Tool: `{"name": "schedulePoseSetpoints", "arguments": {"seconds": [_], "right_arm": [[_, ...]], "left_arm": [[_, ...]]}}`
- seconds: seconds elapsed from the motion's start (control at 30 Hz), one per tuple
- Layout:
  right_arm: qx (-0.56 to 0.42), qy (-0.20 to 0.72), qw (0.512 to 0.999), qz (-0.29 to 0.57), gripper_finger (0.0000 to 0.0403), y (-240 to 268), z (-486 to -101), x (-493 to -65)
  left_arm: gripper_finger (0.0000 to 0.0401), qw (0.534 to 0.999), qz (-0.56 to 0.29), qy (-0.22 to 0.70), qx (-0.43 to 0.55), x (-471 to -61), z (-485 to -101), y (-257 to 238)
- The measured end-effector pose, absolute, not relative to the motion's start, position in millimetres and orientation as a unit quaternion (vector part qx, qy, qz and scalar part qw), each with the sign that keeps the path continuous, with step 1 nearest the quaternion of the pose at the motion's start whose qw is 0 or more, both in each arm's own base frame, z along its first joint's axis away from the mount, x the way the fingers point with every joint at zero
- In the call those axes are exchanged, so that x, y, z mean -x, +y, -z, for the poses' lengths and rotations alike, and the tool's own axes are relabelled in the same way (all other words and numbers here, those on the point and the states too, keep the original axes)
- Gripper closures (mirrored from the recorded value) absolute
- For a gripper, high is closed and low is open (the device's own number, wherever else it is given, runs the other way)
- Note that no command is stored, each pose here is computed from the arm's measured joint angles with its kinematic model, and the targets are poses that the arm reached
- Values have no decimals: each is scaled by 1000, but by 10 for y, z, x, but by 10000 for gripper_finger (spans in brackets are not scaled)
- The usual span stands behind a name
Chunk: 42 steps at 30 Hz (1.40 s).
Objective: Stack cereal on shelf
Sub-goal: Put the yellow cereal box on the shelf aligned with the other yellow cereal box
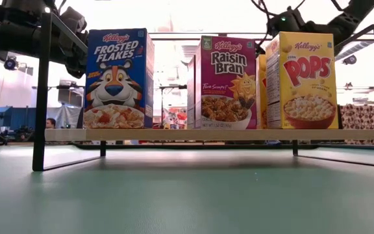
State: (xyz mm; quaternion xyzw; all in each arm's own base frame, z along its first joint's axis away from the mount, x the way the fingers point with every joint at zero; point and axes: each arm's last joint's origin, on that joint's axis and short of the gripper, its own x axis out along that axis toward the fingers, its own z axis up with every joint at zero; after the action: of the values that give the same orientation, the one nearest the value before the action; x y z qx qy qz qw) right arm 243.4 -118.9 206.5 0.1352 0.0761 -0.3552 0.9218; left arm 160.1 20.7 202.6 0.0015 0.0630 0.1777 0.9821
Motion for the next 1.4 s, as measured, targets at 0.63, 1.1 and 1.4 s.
{"name": "schedulePoseSetpoints", "arguments": {"seconds": [0.63,1.1,1.4], "right_arm": [[-115,54,931,343,147,-1063,-1699,-2336],[-54,34,926,371,147,-1140,-1823,-2273],[-78,33,932,353,147,-1312,-1787,-2120]], "left_arm": [[168,982,-178,64,-2,-1601,-2025,207],[168,982,-178,64,-2,-1602,-2025,207],[168,982,-178,64,-2,-1602,-2024,207]]}}
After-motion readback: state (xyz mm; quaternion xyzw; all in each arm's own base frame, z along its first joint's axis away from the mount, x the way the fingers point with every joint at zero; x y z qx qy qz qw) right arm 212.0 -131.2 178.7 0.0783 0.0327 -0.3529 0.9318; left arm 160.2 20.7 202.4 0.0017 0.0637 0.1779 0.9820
